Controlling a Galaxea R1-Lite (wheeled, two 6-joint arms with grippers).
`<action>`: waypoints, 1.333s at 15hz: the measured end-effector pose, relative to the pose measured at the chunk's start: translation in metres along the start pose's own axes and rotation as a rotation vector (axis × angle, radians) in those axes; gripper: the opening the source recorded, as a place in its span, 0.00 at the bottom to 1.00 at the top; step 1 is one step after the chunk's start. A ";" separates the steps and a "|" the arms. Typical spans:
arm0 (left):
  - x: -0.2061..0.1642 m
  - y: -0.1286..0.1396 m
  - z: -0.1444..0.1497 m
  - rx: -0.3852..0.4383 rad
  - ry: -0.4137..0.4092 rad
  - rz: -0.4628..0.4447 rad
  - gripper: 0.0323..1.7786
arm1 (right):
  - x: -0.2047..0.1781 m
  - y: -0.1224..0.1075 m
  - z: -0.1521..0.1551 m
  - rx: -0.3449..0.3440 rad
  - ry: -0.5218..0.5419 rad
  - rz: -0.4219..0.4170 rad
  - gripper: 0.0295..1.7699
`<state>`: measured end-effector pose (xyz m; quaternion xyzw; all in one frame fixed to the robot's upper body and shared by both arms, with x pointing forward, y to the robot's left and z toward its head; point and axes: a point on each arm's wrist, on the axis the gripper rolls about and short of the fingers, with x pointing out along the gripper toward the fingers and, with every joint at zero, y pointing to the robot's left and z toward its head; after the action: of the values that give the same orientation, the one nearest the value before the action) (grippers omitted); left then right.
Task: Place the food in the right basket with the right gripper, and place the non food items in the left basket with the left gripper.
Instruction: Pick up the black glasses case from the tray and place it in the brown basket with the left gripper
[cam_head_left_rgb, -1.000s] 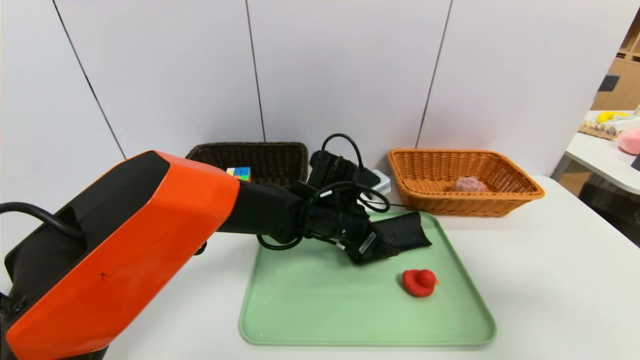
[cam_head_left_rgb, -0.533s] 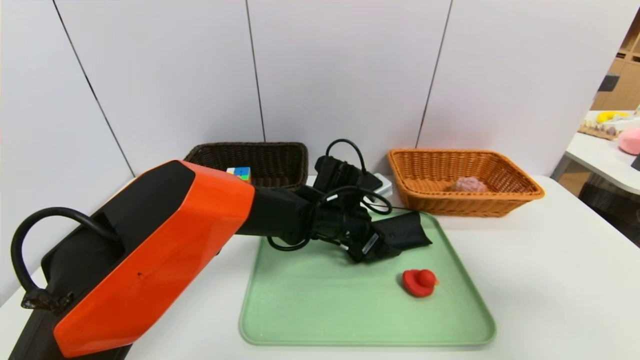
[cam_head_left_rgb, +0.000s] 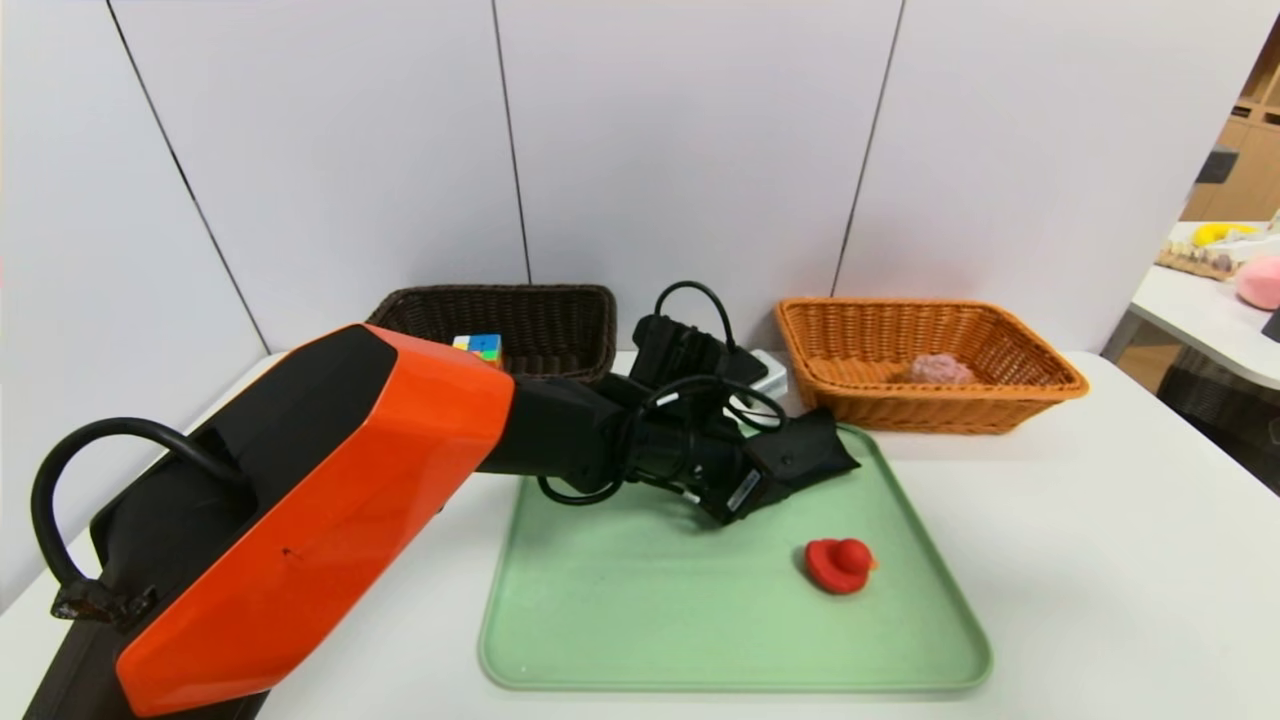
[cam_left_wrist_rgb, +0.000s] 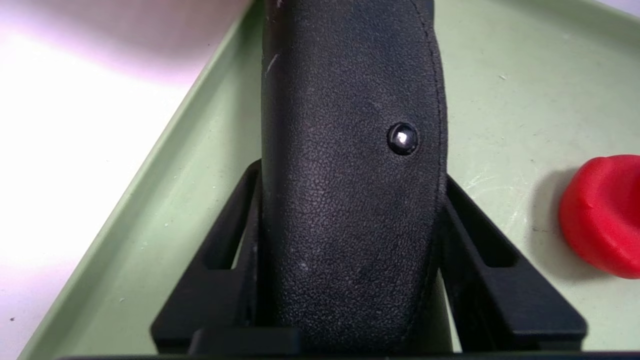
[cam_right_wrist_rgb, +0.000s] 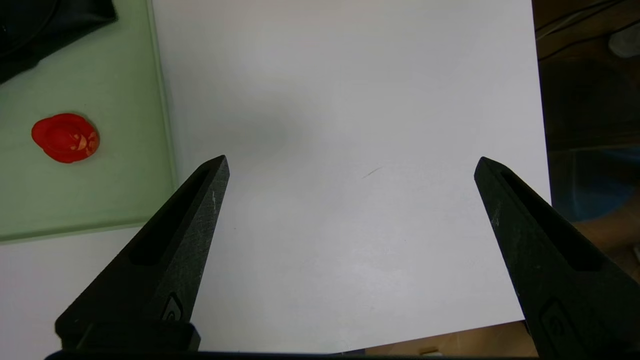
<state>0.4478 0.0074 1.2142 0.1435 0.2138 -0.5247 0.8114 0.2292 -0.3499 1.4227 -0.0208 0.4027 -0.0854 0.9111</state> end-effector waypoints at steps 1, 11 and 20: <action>-0.001 0.000 0.001 0.000 -0.002 0.000 0.48 | 0.000 0.000 0.000 -0.001 0.001 0.000 0.96; -0.056 -0.018 0.014 -0.061 0.155 -0.034 0.29 | 0.003 0.001 0.002 -0.005 0.007 0.012 0.96; -0.134 -0.030 0.067 -0.178 0.057 0.191 0.25 | -0.002 0.001 -0.006 -0.005 -0.007 0.015 0.96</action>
<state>0.3856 0.0704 1.3385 0.1057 0.2679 -0.4198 0.8607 0.2237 -0.3482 1.4198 -0.0206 0.4001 -0.0775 0.9130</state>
